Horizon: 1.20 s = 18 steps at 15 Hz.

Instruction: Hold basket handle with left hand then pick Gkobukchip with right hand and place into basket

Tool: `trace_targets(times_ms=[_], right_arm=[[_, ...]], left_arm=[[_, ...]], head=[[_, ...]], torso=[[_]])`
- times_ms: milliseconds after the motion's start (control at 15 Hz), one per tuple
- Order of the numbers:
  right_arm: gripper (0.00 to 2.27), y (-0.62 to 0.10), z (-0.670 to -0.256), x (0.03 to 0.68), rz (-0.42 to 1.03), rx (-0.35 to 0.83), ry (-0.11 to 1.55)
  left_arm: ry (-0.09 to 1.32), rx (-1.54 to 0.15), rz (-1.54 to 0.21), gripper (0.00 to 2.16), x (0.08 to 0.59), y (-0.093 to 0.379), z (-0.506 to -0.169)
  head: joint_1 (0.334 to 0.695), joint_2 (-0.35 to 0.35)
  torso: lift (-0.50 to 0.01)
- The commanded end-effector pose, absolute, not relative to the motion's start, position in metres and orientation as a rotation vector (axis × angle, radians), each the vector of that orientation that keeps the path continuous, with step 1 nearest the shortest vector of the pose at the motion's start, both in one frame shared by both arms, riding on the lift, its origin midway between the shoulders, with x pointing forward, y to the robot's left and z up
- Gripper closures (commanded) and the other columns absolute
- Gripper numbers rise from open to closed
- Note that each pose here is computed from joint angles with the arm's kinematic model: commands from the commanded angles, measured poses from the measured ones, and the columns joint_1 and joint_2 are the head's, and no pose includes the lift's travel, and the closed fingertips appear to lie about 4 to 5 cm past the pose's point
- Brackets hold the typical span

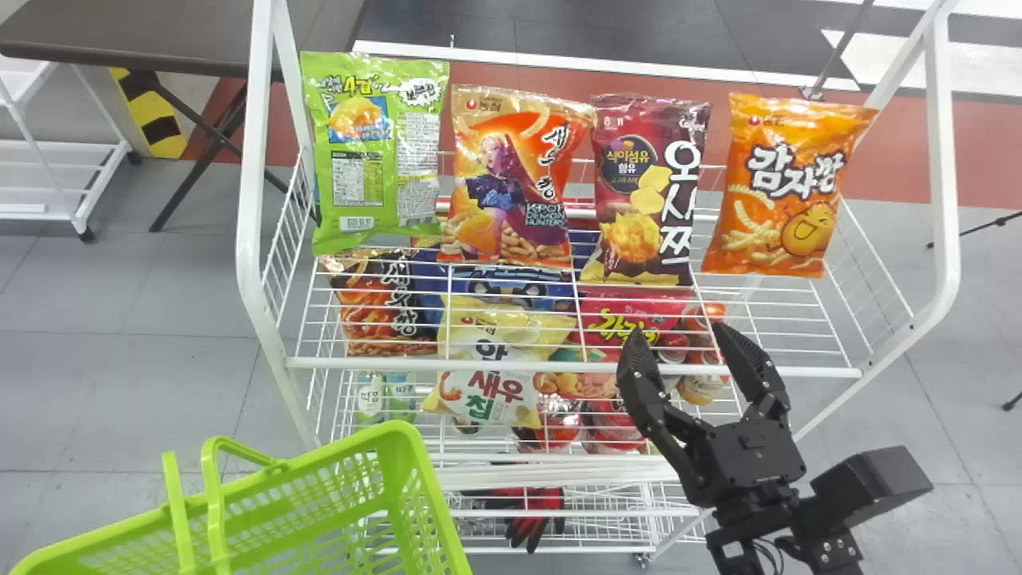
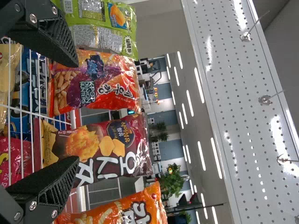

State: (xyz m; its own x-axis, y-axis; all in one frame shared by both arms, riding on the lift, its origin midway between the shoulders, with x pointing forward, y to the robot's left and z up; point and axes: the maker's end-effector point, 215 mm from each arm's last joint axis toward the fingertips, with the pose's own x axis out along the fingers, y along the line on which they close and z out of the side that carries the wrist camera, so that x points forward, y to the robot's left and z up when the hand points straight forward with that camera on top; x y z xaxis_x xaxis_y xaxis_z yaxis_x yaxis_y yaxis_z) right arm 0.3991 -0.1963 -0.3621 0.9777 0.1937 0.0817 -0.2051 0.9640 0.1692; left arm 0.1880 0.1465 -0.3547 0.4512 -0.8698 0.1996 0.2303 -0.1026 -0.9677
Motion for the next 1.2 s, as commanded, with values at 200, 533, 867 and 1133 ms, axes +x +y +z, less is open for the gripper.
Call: trace_targets(times_ms=[200, 533, 867, 1133], right_arm=[[0.11, -0.186, -0.362, 0.401, 0.221, 0.175, -0.060], [0.11, -0.162, -0.367, 0.414, 0.261, 0.178, -0.034], [0.11, -0.096, -0.375, 0.449, 0.374, 0.191, 0.065], [0.11, -0.045, -0.370, 0.486, 0.432, 0.159, 0.102]], left_arm=[[0.621, -1.368, -1.033, 2.15, 0.188, 0.147, -0.356], [0.619, -1.374, -1.029, 2.15, 0.188, 0.148, -0.357], [0.621, -1.376, -1.027, 2.15, 0.187, 0.148, -0.358], [0.625, -1.376, -1.021, 2.15, 0.186, 0.148, -0.359]], head=[[0.695, -0.089], [0.695, -0.064], [0.695, 0.028], [0.695, 0.120]], torso=[[0.000], [0.000], [0.000], [0.000]])
